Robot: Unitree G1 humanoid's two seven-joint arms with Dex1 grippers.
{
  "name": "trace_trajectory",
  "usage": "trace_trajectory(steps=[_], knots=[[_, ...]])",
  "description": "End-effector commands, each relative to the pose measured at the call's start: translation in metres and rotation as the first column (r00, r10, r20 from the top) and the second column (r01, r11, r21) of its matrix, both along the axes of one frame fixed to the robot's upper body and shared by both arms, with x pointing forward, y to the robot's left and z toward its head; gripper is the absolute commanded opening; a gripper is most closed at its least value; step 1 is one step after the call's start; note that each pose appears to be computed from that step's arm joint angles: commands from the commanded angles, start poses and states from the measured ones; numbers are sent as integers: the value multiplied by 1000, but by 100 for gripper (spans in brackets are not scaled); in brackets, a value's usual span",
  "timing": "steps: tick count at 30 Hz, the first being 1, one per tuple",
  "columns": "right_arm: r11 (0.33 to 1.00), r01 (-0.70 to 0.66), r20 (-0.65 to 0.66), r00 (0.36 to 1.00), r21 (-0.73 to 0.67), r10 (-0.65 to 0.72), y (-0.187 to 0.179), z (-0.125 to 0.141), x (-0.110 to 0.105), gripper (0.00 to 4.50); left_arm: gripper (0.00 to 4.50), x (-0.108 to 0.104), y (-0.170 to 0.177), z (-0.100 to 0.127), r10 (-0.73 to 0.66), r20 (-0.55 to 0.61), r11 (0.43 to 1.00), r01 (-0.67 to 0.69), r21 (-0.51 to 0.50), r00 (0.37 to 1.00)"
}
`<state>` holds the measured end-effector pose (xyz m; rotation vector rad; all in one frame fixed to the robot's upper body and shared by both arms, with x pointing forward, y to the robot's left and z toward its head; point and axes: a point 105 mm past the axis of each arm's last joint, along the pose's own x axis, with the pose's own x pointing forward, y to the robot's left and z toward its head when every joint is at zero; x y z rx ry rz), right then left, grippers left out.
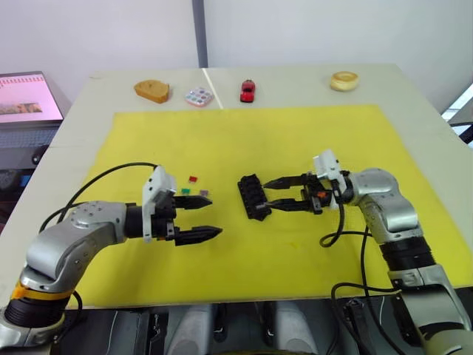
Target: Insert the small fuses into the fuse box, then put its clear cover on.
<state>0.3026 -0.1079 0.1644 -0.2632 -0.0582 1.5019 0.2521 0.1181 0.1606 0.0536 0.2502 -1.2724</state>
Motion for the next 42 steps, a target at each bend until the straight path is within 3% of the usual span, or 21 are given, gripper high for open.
trace_trajectory(steps=[1, 2, 3, 32, 42], knots=[[1000, 14, 19, 1000, 27, -15, 4, 4, 1, 66, 411, 4, 5, 11, 0, 59, 1000, -1, 13, 998], [1000, 9, 17, 1000, 19, -9, 3, 1, 1, 15, 411, 5, 6, 12, 3, 66, 1000, -4, 19, 998], [1000, 0, 14, 1000, 6, -1, 3, -3, -1, 6, 411, 6, 7, 13, 10, 71, 1000, -12, 22, 997], [985, 29, 32, 999, -171, -24, -2, -57, 2, 6, 411, 9, 11, 5, 31, 94, 998, -36, 48, 995], [984, -3, 30, 1000, -177, 8, -2, -56, -2, 6, 411, 12, 11, 3, 48, 96, 998, -52, 39, 994]])
